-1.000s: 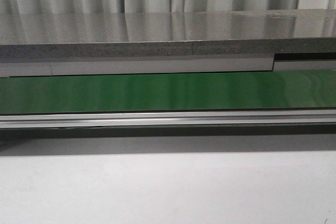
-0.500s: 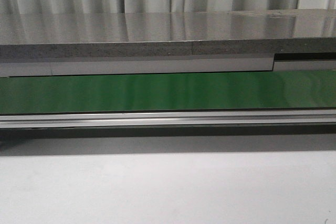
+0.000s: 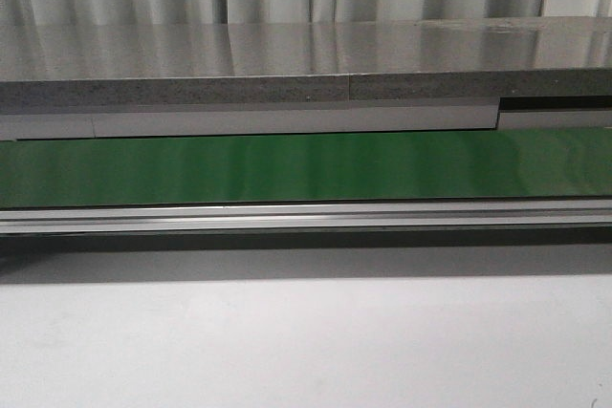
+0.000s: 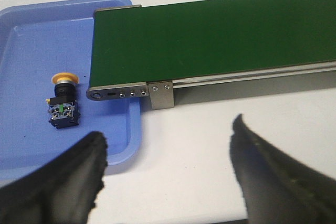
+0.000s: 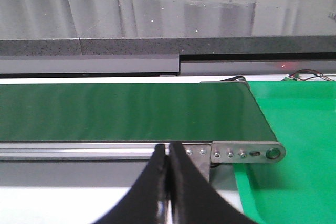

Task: Move button from left to right
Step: 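Lower the left gripper toward the yellow push button in the blue tray, then close the left gripper around the black body of the yellow button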

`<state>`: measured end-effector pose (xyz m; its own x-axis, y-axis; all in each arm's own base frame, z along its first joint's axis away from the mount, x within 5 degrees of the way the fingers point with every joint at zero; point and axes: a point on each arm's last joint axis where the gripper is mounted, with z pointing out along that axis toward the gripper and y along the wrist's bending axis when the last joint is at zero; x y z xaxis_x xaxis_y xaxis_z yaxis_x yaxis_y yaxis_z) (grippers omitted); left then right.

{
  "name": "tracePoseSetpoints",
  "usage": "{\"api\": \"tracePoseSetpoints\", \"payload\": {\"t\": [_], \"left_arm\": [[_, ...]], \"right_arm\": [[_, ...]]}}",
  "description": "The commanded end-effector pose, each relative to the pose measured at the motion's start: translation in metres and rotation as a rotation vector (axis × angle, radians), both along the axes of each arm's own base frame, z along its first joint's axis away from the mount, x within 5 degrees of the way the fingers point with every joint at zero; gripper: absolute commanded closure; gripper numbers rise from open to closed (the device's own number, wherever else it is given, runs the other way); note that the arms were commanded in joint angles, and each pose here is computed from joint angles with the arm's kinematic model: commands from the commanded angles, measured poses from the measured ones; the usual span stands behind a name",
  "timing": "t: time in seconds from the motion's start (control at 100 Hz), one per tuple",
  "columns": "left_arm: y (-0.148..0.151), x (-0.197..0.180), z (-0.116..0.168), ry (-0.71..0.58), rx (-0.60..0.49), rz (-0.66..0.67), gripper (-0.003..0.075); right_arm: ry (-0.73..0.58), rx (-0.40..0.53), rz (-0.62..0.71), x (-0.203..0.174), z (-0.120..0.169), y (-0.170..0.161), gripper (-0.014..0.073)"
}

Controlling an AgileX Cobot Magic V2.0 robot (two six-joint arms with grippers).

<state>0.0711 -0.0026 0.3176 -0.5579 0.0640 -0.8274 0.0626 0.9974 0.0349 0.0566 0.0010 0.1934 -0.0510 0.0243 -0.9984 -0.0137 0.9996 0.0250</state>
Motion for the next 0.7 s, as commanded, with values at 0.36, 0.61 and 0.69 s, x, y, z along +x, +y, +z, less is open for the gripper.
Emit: {"api": "tracePoseSetpoints", "payload": {"t": [0.36, 0.61, 0.69], "left_arm": [[0.009, 0.016, 0.018, -0.114, -0.061, 0.160, 0.0082], [0.020, 0.057, 0.019, 0.044, 0.052, 0.285, 0.0083], [0.024, 0.076, 0.024, 0.080, 0.062, 0.317, 0.0083]], "right_arm": [[-0.118, -0.009, -0.001, -0.002, 0.014, 0.000, 0.0663], [-0.118, -0.009, -0.001, -0.002, 0.014, 0.000, 0.0663], [-0.118, -0.009, -0.001, -0.002, 0.014, 0.000, 0.0663]]}}
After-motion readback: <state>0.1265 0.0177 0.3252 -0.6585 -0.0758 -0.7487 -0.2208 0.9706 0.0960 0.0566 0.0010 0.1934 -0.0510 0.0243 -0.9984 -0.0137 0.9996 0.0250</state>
